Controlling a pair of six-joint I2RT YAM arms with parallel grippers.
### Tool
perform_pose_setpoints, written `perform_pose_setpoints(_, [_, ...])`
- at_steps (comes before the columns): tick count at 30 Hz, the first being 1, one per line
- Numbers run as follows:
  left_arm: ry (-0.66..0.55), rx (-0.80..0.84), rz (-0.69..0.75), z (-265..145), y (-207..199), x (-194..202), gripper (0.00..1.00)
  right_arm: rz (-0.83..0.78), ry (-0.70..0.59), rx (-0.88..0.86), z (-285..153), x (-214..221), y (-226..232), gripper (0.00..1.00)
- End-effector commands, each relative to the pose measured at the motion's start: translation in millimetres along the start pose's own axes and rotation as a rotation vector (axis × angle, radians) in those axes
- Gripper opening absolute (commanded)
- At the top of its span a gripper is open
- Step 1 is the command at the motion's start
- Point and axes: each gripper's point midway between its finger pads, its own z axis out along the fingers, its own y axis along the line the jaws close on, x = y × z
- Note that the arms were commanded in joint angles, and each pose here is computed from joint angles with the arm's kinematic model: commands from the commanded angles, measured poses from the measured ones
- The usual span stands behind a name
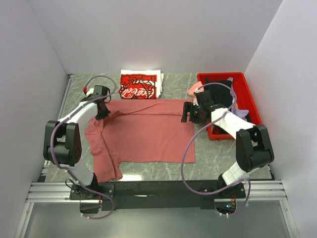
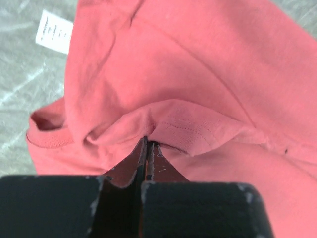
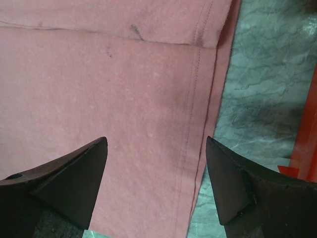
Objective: Fold and stack the t-shirts
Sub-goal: Fold the tshirt
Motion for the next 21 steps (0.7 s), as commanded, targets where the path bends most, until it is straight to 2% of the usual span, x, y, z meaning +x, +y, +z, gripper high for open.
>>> perform_pose_setpoints(1, [0.025, 0.026, -0.018, -12.7, -0.2, 11.7, 0.01, -0.017, -0.034, -0.011, -2.5, -14.9, 6.0, 0.86])
perform_pose_setpoints(5, [0.065, 0.027, -0.025, -18.0, -0.6, 23.2, 0.01, -0.017, -0.026, -0.014, -1.6, -13.5, 6.5, 0.86])
perform_pose_setpoints(11, [0.145, 0.049, 0.005, -23.6, -4.6, 60.9, 0.01, -0.018, -0.023, -0.016, -0.4, -13.9, 7.0, 0.86])
perform_pose_setpoints(17, [0.134, -0.083, -0.044, -28.2, 22.2, 69.5, 0.01, -0.020, -0.025, -0.021, -1.6, -13.8, 8.3, 0.86])
perform_pose_setpoints(21, [0.117, -0.100, -0.053, -31.6, 26.9, 66.4, 0.01, -0.021, -0.021, -0.018, -0.7, -12.5, 8.4, 0.86])
